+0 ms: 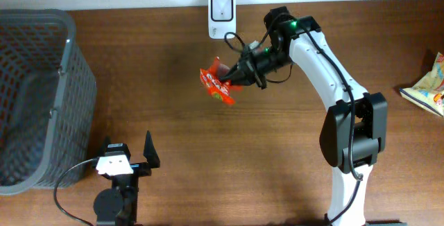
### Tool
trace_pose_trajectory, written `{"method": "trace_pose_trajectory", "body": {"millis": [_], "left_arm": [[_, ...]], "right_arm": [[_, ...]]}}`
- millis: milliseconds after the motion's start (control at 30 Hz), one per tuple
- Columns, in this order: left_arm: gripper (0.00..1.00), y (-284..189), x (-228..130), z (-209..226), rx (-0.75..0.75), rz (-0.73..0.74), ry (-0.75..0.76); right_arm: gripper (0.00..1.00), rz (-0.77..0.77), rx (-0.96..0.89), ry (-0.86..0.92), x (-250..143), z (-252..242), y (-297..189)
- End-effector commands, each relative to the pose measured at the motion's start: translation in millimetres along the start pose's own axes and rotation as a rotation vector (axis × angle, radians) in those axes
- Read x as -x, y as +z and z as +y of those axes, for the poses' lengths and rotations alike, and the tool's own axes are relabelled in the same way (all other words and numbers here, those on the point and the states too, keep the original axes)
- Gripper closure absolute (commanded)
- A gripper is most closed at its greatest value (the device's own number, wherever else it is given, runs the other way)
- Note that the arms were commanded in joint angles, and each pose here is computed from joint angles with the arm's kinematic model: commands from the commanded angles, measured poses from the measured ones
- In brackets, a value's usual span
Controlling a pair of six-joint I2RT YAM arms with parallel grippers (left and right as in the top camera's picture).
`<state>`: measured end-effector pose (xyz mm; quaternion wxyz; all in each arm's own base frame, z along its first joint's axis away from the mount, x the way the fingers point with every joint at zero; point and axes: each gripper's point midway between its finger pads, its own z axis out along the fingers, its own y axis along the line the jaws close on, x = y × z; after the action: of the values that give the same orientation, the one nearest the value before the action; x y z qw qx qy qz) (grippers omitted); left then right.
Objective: Scan the item barcode
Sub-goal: 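Raise the red bag up in front of the white scanner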
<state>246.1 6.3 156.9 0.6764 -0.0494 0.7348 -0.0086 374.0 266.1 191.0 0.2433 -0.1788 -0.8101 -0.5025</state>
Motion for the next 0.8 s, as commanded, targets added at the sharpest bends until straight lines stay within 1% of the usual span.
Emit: {"method": "trace_pose_trajectory", "body": {"millis": [0,67,133,300,367,500,567,633,700,767], "left_arm": [[0.01,0,-2,-1,-0.004,0.001,-0.005],[0.01,0,-2,-1,-0.004,0.001,-0.004],[0.01,0,-2,-1,-0.004,0.001,-0.004],[0.01,0,-2,-1,-0.004,0.001,-0.004],[0.01,0,-2,-1,-0.004,0.001,-0.004],[0.01,0,-2,-1,-0.004,0.001,-0.005],[0.01,0,-2,-1,-0.004,0.001,-0.004],[0.01,0,-2,-1,-0.004,0.001,-0.004],[0.01,0,-2,-1,-0.004,0.001,-0.004],[0.01,0,-2,-1,-0.004,0.001,-0.004]], "right_arm": [[0.96,0.146,0.157,0.073,-26,33,-7],[0.96,0.199,0.212,0.054,-34,42,-11],[0.96,0.239,0.265,-0.008,-41,50,-14],[0.96,0.236,0.274,-0.049,-41,52,-15],[0.96,0.232,0.287,-0.111,-40,55,-15],[0.96,0.226,0.292,-0.159,-39,56,-14],[0.96,0.216,0.299,-0.218,-37,58,-15],[0.96,0.163,0.263,-0.287,-27,56,-10],[0.96,0.09,0.19,-0.292,-14,47,-4],[0.96,-0.014,0.098,-0.301,7,36,0]]}}
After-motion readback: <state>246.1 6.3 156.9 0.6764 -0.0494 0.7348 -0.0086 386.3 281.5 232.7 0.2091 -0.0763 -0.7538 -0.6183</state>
